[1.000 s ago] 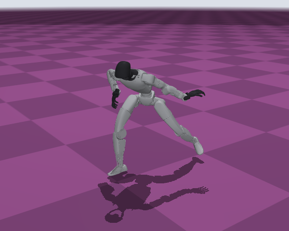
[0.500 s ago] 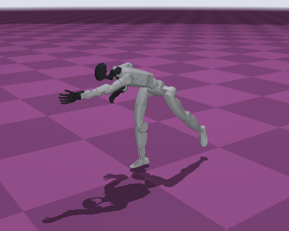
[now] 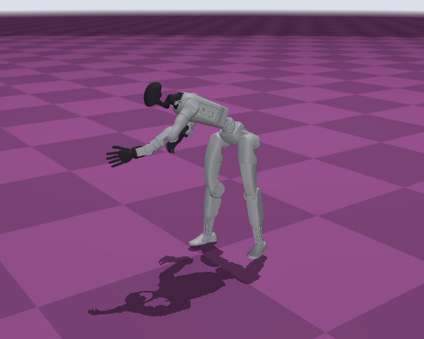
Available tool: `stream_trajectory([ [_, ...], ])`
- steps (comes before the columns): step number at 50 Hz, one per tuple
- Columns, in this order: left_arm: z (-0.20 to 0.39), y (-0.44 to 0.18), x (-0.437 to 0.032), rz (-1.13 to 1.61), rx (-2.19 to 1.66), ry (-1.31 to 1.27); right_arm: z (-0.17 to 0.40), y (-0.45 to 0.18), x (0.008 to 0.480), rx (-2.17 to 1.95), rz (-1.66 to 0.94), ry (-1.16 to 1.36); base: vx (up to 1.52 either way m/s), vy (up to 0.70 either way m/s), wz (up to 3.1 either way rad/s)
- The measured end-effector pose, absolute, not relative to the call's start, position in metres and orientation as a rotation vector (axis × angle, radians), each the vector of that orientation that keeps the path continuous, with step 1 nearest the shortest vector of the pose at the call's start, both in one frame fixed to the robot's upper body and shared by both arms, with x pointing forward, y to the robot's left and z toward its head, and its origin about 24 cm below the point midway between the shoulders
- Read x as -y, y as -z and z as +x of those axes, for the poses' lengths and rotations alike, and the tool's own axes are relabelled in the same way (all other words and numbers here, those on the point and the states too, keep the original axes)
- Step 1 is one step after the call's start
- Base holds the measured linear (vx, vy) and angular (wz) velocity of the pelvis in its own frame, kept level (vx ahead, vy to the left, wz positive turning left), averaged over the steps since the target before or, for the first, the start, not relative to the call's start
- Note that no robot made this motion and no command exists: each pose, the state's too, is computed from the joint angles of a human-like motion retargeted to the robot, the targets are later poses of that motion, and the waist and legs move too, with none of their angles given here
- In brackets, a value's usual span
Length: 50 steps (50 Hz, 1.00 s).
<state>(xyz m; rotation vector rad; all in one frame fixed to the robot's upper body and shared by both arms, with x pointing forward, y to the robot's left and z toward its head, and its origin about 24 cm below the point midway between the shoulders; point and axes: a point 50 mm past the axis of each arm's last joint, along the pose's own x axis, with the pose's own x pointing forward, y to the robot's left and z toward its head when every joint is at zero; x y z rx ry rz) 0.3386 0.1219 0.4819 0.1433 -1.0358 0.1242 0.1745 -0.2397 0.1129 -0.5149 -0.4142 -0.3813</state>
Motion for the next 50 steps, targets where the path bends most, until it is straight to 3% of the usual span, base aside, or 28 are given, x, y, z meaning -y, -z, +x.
stream_trajectory([
  [7, 0.356, -0.363, -0.148, 0.787, 0.957, -0.032, 0.185, -0.100, 0.226, 0.350, -0.475, 0.254, 0.02, 0.27, -0.93],
  [12, 0.342, -0.271, -0.157, 0.737, 0.815, 0.128, 0.183, -0.079, 0.232, 0.246, -0.511, 0.275, 0.12, 0.28, -0.54],
  [24, 0.268, -0.112, -0.207, 0.254, 0.334, -0.021, 0.203, -0.044, 0.234, 0.081, -0.561, 0.249, 0.23, 0.17, -0.08],
  [33, 0.230, -0.052, -0.215, 0.229, 0.076, -0.077, 0.204, -0.046, 0.239, 0.076, -0.556, 0.230, 0.35, 0.02, 0.66],
  [43, 0.245, -0.036, -0.184, 0.195, 0.038, -0.024, 0.240, -0.064, 0.236, 0.148, -0.630, 0.127, 0.42, -0.15, 0.24],
  [50, 0.239, -0.017, -0.198, 0.247, -0.053, -0.152, 0.269, -0.080, 0.217, 0.229, -0.736, 0.081, 0.48, -0.22, -0.95],
])
